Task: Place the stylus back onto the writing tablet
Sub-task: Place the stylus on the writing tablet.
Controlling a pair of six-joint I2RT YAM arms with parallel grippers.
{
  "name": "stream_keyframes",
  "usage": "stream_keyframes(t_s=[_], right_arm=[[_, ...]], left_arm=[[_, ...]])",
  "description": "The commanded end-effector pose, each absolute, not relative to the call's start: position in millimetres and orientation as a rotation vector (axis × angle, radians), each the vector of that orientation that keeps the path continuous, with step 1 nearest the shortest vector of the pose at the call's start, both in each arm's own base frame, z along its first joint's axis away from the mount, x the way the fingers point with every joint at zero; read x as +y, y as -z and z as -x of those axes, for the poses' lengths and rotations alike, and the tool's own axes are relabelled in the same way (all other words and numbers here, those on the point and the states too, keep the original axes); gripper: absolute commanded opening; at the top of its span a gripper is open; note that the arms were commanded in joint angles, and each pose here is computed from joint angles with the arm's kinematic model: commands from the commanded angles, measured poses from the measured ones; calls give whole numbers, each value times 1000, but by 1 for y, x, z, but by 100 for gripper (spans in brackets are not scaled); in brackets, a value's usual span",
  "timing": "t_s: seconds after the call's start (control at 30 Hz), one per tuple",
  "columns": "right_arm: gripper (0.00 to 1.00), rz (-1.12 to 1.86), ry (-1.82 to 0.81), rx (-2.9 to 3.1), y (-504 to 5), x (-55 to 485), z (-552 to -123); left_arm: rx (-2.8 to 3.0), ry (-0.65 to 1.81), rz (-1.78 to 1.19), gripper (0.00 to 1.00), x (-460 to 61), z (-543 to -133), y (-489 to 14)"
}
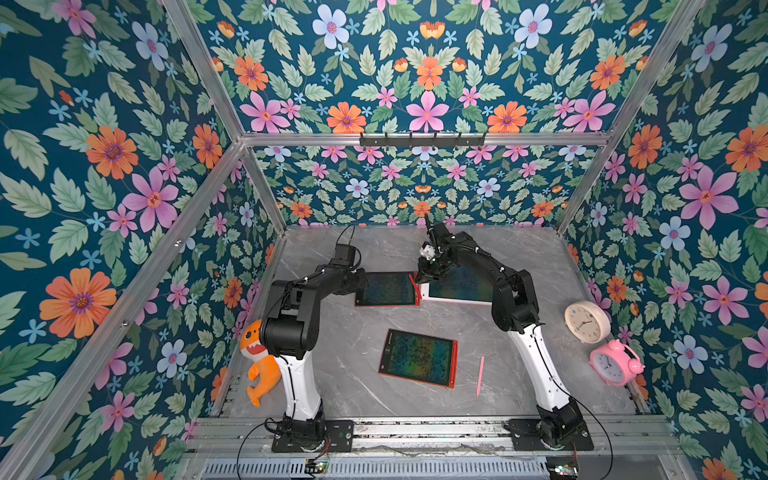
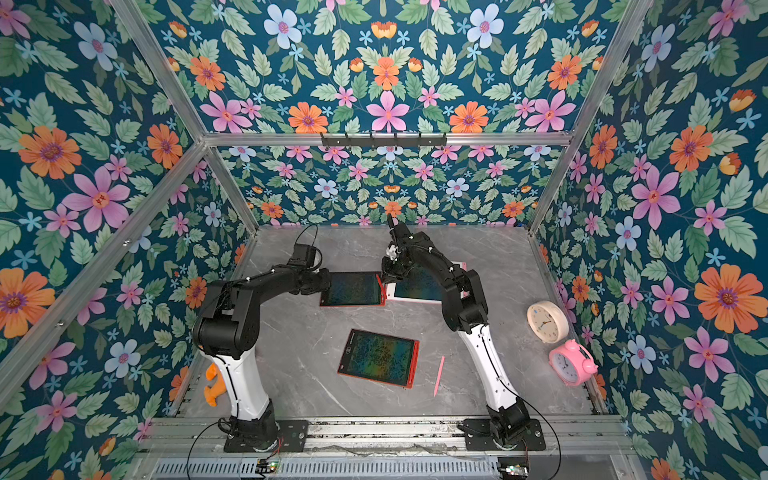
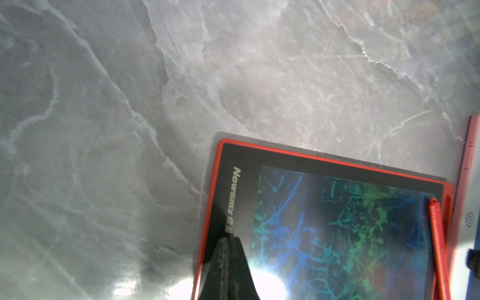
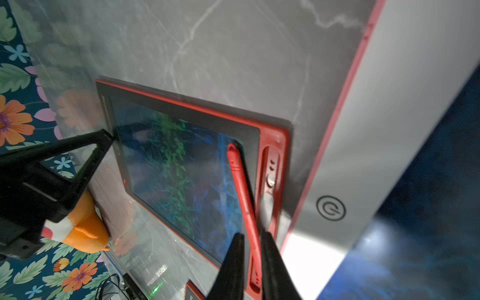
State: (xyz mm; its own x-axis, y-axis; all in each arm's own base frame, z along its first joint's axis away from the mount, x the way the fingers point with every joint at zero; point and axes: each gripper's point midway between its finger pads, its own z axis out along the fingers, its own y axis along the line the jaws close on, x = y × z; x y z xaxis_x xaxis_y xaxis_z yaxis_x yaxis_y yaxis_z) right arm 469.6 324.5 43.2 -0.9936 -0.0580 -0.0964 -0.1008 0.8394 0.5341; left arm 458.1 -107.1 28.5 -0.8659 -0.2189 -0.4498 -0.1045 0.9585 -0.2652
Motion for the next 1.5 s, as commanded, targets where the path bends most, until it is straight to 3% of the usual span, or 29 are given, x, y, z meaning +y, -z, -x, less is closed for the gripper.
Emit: stream_keyframes(t_s=[0.0, 0.4, 0.9, 1.3, 1.47], right_arm=[[18, 117, -848, 2958, -42, 323, -465], [28, 130, -772, 2991, -33, 321, -457], [17, 116, -715, 3023, -27, 323, -450], [26, 95, -715, 3007, -37, 325, -449], [24, 82, -709, 3017, -34, 327, -448]], left_arm=[[2730, 280, 253, 0, -101, -435, -9], [2731, 284, 250, 0, -103, -435, -8], [2736, 296, 248, 0, -104, -435, -8], [2737, 307, 247, 0, -105, -435, -8], [2738, 314, 247, 0, -106, -435, -8]])
